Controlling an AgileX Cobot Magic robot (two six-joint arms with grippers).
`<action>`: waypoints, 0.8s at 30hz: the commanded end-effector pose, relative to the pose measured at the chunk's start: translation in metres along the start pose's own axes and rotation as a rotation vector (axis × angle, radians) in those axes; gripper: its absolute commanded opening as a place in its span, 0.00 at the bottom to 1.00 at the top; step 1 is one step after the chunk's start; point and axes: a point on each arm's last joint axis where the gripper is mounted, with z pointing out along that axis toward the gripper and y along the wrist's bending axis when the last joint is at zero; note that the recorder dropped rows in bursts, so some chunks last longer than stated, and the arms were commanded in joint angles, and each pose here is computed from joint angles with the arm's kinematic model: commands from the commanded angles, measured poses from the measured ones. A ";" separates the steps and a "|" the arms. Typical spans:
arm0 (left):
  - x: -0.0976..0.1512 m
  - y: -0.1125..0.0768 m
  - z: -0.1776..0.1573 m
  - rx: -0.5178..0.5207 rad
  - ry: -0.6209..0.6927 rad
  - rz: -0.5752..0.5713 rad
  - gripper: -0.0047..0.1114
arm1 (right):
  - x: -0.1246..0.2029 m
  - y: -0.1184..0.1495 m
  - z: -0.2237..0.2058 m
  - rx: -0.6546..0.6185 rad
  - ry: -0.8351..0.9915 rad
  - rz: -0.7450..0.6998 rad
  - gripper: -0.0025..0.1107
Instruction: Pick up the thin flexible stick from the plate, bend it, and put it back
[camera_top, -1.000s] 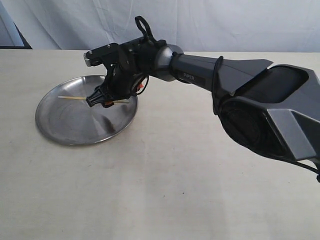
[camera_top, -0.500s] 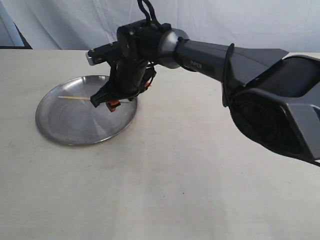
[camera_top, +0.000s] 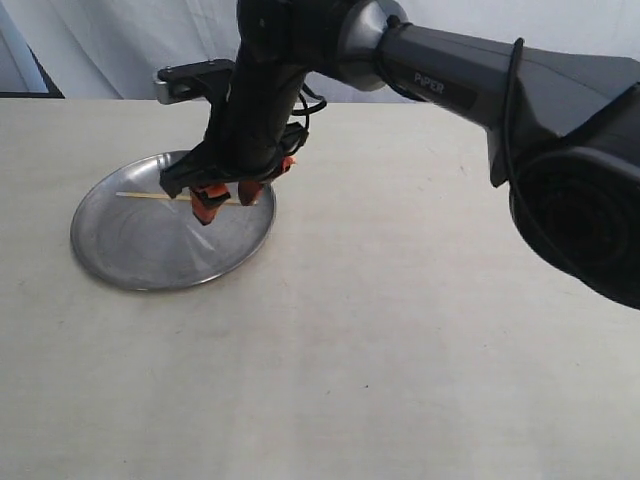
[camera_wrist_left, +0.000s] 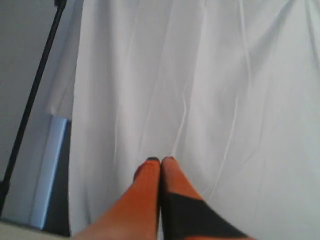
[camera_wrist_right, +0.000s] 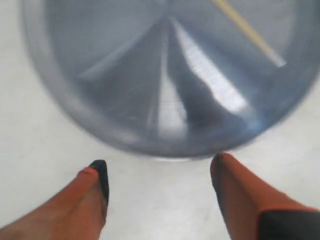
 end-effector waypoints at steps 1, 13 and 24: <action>-0.013 0.001 0.036 -0.104 0.241 0.078 0.04 | 0.005 0.008 -0.019 -0.054 0.018 -0.035 0.55; 0.053 -0.044 0.153 0.309 0.730 0.713 0.04 | 0.027 0.019 -0.043 -0.098 0.057 -0.054 0.22; 0.198 -0.049 0.237 0.308 1.192 0.705 0.04 | 0.071 0.028 -0.039 -0.183 0.082 0.010 0.19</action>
